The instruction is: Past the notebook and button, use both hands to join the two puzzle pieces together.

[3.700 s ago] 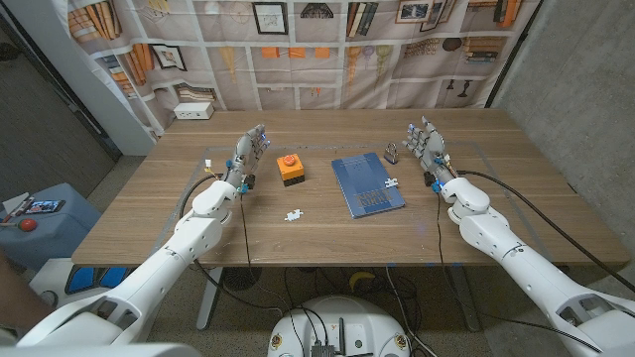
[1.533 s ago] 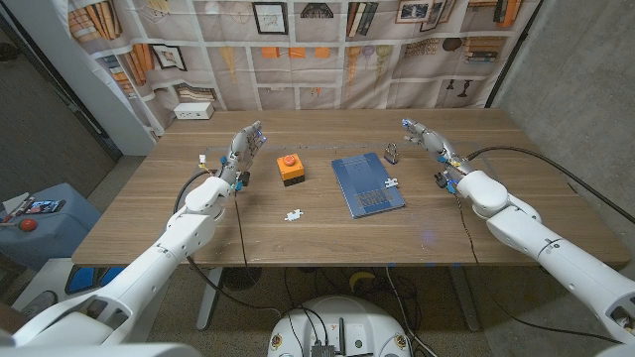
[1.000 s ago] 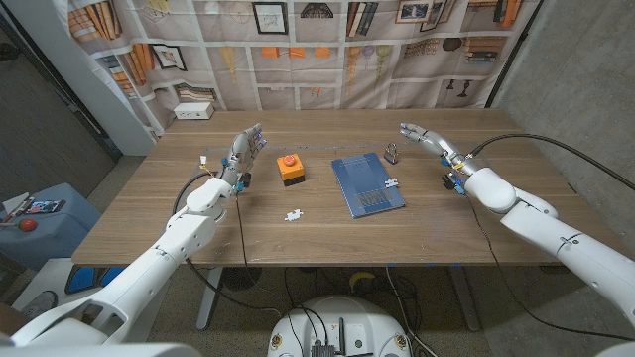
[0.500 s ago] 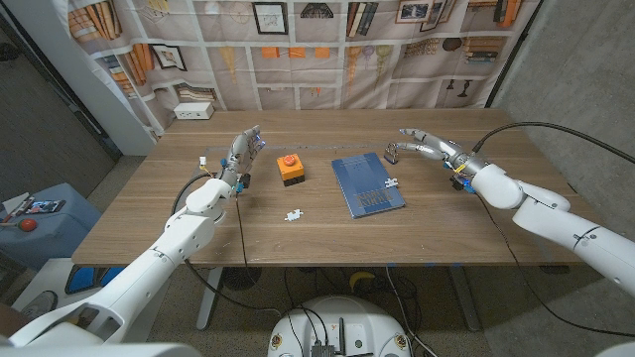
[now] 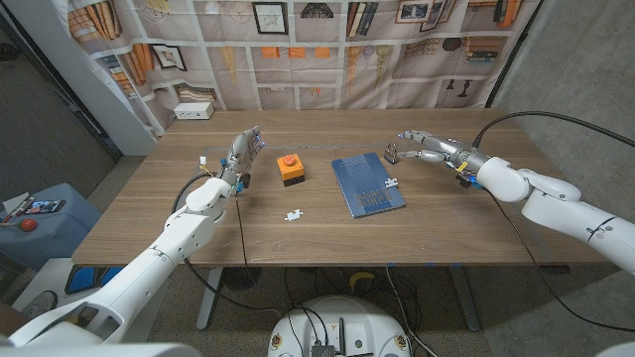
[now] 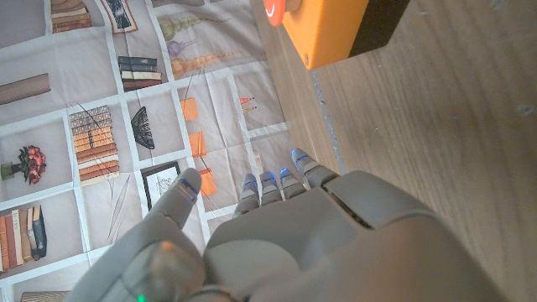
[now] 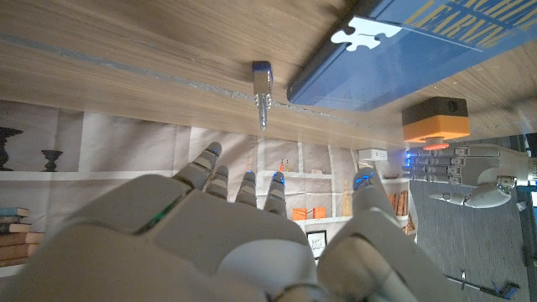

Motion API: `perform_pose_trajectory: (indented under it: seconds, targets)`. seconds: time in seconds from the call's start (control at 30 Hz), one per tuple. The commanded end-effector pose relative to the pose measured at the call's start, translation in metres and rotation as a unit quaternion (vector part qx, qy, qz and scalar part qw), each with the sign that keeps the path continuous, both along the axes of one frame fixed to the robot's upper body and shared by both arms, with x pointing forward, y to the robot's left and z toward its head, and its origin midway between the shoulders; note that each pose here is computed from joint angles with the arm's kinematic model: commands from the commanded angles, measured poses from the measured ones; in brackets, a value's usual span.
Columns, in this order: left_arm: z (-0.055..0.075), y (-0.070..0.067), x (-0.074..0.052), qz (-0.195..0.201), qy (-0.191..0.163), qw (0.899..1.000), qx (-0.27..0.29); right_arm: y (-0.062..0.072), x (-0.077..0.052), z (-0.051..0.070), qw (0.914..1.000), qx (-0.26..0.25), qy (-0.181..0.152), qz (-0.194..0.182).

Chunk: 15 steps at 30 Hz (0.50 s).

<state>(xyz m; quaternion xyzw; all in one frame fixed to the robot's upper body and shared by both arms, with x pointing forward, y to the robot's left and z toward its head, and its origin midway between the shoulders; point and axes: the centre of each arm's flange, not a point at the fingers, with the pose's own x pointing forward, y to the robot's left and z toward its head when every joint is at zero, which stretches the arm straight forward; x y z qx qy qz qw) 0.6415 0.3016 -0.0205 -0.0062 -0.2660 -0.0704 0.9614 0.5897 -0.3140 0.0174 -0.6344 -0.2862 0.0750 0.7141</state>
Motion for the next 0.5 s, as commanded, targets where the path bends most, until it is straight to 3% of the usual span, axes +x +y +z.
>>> perform_pose_trajectory:
  seconds: [0.03,0.5]
  targets:
    - [-0.001,0.004,0.002,0.003,0.010,1.000,0.000,0.002,-0.009,0.014,0.9973,-0.065,0.024,-0.024]
    - [-0.002,0.006,0.002,0.008,0.019,1.000,0.000,0.013,-0.011,0.024,0.9896,-0.132,0.032,-0.049]
